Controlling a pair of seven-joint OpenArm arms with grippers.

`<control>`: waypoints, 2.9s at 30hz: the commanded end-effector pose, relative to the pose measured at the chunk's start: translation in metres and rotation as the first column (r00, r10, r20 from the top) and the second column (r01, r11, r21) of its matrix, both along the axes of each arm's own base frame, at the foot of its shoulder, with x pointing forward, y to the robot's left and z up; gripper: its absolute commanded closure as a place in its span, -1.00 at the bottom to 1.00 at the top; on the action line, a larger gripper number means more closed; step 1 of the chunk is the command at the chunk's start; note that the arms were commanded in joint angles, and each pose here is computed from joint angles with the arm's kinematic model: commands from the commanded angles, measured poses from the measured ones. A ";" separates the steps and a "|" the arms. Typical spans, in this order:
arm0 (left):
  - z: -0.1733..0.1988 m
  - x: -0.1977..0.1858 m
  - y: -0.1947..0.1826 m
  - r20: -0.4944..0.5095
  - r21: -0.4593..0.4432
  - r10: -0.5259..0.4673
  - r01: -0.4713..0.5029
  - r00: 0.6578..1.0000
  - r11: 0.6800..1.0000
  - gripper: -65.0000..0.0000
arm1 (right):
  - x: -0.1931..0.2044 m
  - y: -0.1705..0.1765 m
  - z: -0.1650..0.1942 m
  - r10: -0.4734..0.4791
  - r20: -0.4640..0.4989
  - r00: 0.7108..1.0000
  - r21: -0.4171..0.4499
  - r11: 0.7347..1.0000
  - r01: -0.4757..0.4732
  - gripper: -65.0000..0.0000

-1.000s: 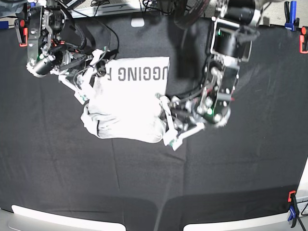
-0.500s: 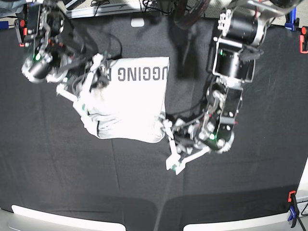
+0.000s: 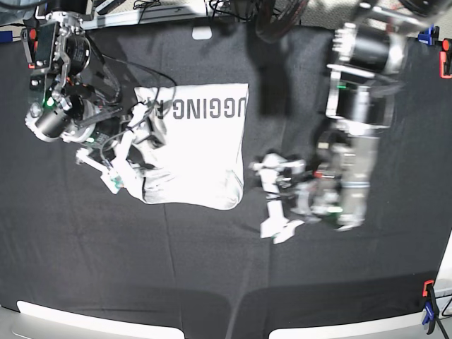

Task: Layout the t-shirt on the table in an organized manner, then fold the t-shirt properly

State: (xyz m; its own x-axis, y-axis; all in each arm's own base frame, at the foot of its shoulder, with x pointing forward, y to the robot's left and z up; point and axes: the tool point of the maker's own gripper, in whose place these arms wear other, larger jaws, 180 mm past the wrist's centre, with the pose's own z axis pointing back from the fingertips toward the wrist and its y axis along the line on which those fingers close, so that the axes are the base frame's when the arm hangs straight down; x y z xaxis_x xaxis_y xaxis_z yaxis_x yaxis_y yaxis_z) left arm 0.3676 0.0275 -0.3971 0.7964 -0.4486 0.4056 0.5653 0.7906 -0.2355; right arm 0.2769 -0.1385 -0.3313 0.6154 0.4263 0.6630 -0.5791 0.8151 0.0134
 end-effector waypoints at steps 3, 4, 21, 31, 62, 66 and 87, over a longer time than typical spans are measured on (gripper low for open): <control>0.022 0.016 0.013 0.032 -0.092 0.046 -0.043 0.998 0.995 -0.35 | 0.006 -0.015 0.012 -0.042 0.046 0.998 -0.004 0.999 0.042 0.09; 0.026 0.018 0.020 0.026 -0.123 0.080 -0.076 0.996 0.990 -0.35 | 0.005 -0.022 0.013 -0.062 0.048 0.997 -0.005 0.998 0.062 0.09; 0.059 -0.055 0.117 0.327 0.227 0.108 -0.189 0.939 0.955 -0.35 | -0.083 -0.123 0.005 -0.347 0.000 0.938 -0.250 0.908 0.336 0.09; 0.055 -0.137 0.149 0.340 0.352 0.168 -0.291 0.925 0.890 -0.35 | -0.155 -0.100 0.010 -0.259 -0.105 0.960 -0.334 0.919 0.211 0.09; -0.084 -0.437 0.187 -0.170 0.384 0.371 -0.285 0.913 0.878 -0.35 | -0.313 -0.035 -0.089 -0.205 -0.613 0.763 0.053 0.953 0.299 0.09; -0.140 -0.439 0.203 -0.101 0.304 0.501 -0.452 0.860 0.839 -0.35 | -0.334 -0.022 -0.137 -0.158 -0.724 0.672 0.092 0.943 0.321 0.09; -0.229 -0.458 0.248 -0.098 0.404 0.726 -0.640 0.680 0.654 -0.35 | -0.338 -0.073 -0.299 -0.396 -0.633 0.665 -0.262 0.918 0.297 0.09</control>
